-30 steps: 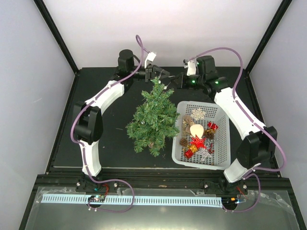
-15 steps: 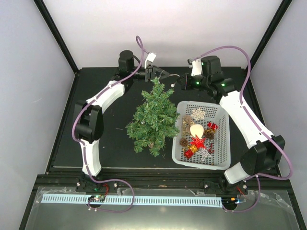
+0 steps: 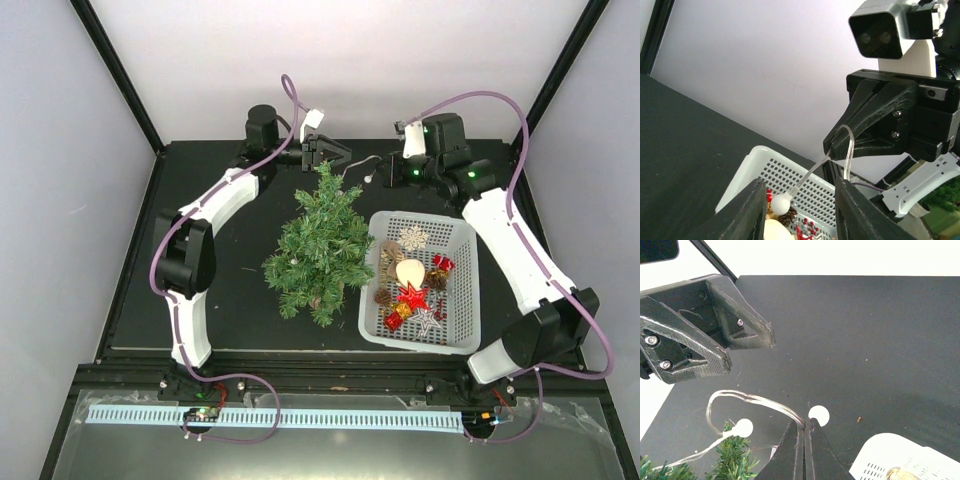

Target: Decorate the small christmas tree

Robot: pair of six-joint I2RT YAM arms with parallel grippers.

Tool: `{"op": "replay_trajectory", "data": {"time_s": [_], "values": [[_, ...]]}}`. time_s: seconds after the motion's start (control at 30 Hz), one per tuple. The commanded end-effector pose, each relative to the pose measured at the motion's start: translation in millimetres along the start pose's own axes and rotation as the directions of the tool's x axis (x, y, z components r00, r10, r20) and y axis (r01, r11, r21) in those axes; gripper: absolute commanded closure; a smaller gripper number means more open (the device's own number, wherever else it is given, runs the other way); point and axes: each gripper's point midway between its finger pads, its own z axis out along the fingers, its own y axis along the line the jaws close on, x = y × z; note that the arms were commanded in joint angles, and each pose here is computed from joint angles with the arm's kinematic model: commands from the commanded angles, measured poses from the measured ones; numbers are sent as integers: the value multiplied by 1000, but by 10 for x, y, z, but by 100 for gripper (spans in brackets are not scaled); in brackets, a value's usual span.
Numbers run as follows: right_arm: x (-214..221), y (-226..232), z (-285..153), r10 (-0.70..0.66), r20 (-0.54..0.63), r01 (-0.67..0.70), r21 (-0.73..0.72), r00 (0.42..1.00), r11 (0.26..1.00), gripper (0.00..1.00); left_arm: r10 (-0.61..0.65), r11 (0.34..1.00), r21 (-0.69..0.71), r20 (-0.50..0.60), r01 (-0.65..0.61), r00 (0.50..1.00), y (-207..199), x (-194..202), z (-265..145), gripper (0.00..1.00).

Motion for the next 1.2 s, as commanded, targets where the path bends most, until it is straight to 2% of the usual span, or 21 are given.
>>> {"op": "replay_trajectory", "data": {"time_s": [0.0,0.07,0.13,0.37,0.67,1.17], "values": [[-141,58,-276,-34,45,33,33,998,999,99,61,998,-5,14,-61,998,-32,-143,-30,54],[-148,55,-321,-33,34,31,48,999,998,99,62,998,-27,9,-62,998,1,-134,-32,42],[-145,62,-390,-27,18,26,62,999,998,99,77,995,-66,3,-77,997,43,-141,-45,35],[-6,207,-723,7,-66,-4,47,998,999,99,117,955,-271,-15,-116,993,356,-197,-258,26],[467,671,-981,-50,-236,39,-51,971,998,99,90,927,-364,-35,-97,995,537,-167,-557,22],[677,1080,-1644,-53,-268,1,-188,962,982,99,17,908,-416,-76,-48,997,561,54,-835,20]]}}
